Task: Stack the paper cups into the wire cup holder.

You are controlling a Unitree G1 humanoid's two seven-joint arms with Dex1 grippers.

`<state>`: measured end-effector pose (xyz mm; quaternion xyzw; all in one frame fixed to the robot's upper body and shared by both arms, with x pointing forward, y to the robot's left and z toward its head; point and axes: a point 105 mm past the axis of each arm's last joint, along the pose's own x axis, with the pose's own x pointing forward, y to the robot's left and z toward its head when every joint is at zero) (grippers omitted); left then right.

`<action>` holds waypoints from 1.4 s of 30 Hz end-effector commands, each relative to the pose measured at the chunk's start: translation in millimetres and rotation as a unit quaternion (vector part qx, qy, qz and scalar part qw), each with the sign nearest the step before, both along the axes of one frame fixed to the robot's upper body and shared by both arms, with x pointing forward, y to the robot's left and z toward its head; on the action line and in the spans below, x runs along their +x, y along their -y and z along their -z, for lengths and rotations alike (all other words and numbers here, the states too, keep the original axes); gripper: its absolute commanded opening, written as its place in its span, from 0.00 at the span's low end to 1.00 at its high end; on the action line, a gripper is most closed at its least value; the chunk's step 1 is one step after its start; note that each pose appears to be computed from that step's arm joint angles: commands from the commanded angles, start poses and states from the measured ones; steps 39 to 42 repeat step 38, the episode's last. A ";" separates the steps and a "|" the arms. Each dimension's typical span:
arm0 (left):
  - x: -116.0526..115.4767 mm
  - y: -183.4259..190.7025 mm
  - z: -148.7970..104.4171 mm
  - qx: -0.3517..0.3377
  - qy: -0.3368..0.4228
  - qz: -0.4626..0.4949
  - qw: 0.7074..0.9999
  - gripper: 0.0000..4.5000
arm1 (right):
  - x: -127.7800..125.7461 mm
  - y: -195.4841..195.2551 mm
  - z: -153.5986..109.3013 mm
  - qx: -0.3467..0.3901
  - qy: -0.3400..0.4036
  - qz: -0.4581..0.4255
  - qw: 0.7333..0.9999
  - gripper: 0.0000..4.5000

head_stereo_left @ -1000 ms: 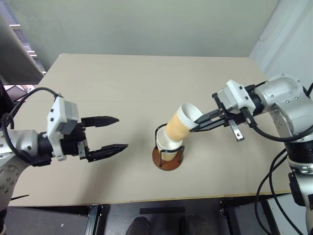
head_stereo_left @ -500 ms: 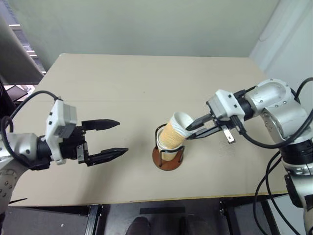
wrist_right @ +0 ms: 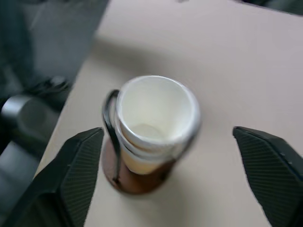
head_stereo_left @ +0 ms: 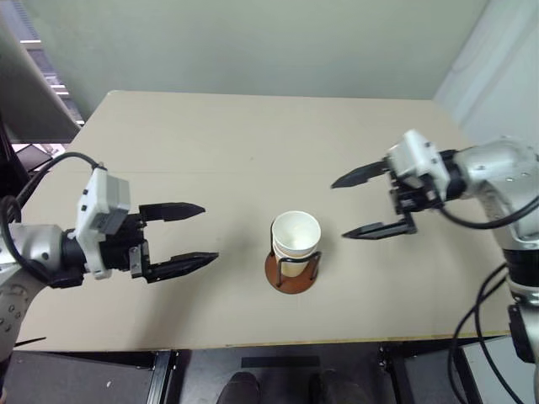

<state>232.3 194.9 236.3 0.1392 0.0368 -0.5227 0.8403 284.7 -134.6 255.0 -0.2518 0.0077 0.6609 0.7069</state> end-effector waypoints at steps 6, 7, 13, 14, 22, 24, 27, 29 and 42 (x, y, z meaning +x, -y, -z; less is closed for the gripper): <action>1.8 -27.2 4.3 -0.021 -0.017 -0.036 0.999 1.00 | -23.0 88.8 10.9 0.104 -0.077 0.135 0.982 0.99; 2.6 -32.7 10.8 -0.013 -0.028 -0.047 0.998 1.00 | -26.1 96.2 15.5 0.094 -0.082 0.147 0.981 0.99; 3.1 -49.0 16.3 -0.006 -0.041 -0.068 0.997 1.00 | -35.0 118.4 16.5 0.079 -0.096 0.174 0.977 0.99; 3.1 -50.1 15.0 -0.008 -0.041 -0.068 0.997 1.00 | -35.6 119.0 16.6 0.078 -0.097 0.174 0.977 0.99; 5.6 -50.7 12.8 -0.013 -0.043 -0.066 0.997 1.00 | -28.3 113.7 9.5 0.104 -0.072 0.179 0.976 0.99; 5.0 -48.0 11.8 -0.013 -0.042 -0.064 0.997 1.00 | -26.4 113.2 10.9 0.106 -0.073 0.180 0.975 0.99; 4.8 -47.2 11.9 -0.014 -0.041 -0.066 0.997 1.00 | -21.4 111.9 11.7 0.109 -0.074 0.181 0.975 0.99; 4.5 -47.9 14.0 -0.017 -0.044 -0.072 0.996 1.00 | -18.6 111.1 11.7 0.110 -0.076 0.180 0.975 0.99; 1.5 -47.5 18.3 -0.023 -0.048 -0.083 0.995 1.00 | -13.9 109.2 12.5 0.110 -0.078 0.173 0.976 0.99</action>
